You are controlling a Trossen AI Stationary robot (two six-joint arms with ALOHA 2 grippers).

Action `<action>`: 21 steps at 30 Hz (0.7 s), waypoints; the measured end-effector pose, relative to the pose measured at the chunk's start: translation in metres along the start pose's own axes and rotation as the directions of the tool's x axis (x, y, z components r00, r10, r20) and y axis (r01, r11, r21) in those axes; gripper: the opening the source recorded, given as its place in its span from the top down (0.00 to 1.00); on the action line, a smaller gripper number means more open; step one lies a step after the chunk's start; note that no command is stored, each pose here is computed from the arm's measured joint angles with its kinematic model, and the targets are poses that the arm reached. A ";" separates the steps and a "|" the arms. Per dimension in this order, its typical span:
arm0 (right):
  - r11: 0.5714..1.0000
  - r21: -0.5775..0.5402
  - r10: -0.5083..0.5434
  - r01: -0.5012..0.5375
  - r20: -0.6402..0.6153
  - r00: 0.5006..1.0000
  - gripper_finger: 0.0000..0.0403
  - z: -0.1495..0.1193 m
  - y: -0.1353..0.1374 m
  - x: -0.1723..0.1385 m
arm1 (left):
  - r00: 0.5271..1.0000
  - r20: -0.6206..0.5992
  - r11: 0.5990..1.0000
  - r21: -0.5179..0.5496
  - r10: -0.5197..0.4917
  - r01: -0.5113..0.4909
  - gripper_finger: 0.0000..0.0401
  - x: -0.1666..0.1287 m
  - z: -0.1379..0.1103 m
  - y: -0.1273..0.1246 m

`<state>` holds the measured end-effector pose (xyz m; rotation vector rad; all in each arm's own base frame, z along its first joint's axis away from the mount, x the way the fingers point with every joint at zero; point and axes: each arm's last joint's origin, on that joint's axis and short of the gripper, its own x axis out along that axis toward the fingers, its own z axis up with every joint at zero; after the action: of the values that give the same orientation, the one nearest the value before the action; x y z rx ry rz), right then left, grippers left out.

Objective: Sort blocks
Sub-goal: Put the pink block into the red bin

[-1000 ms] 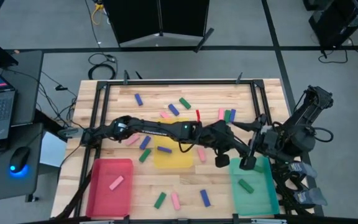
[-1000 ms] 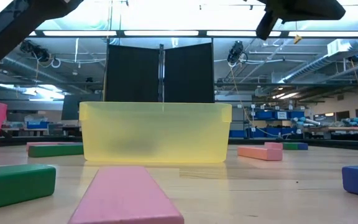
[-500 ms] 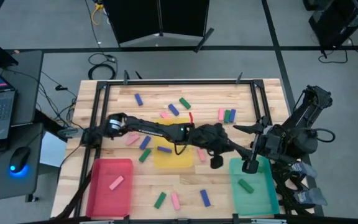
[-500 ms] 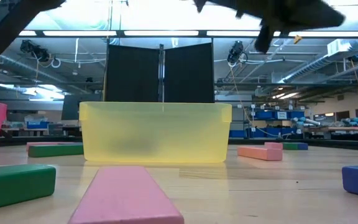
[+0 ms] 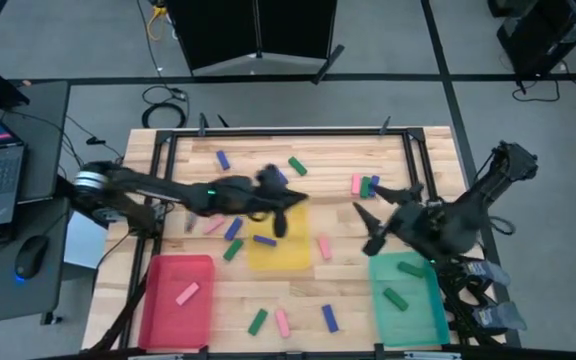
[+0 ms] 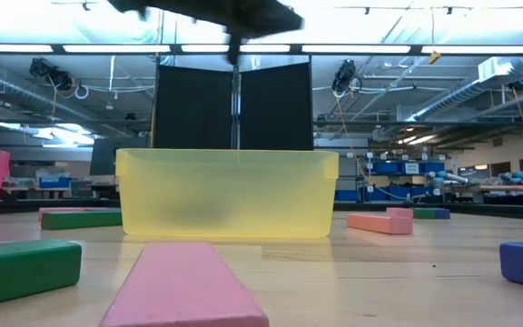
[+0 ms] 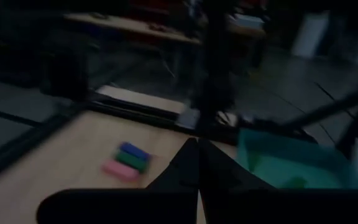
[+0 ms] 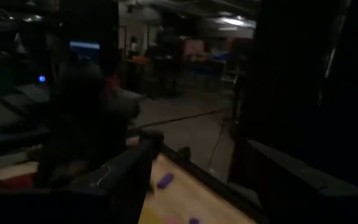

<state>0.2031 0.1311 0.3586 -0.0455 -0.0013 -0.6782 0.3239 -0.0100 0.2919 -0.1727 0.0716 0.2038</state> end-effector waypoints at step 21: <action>0.965 0.259 0.201 0.037 -0.825 0.529 0.37 -0.166 0.037 0.051 | 0.932 0.176 0.940 -0.195 0.316 -0.281 0.98 -0.184 0.014 0.053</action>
<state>0.2637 0.1212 0.1916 0.5449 0.8791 -0.5376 0.1334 0.0082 0.3137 -0.3075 -0.1264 0.5332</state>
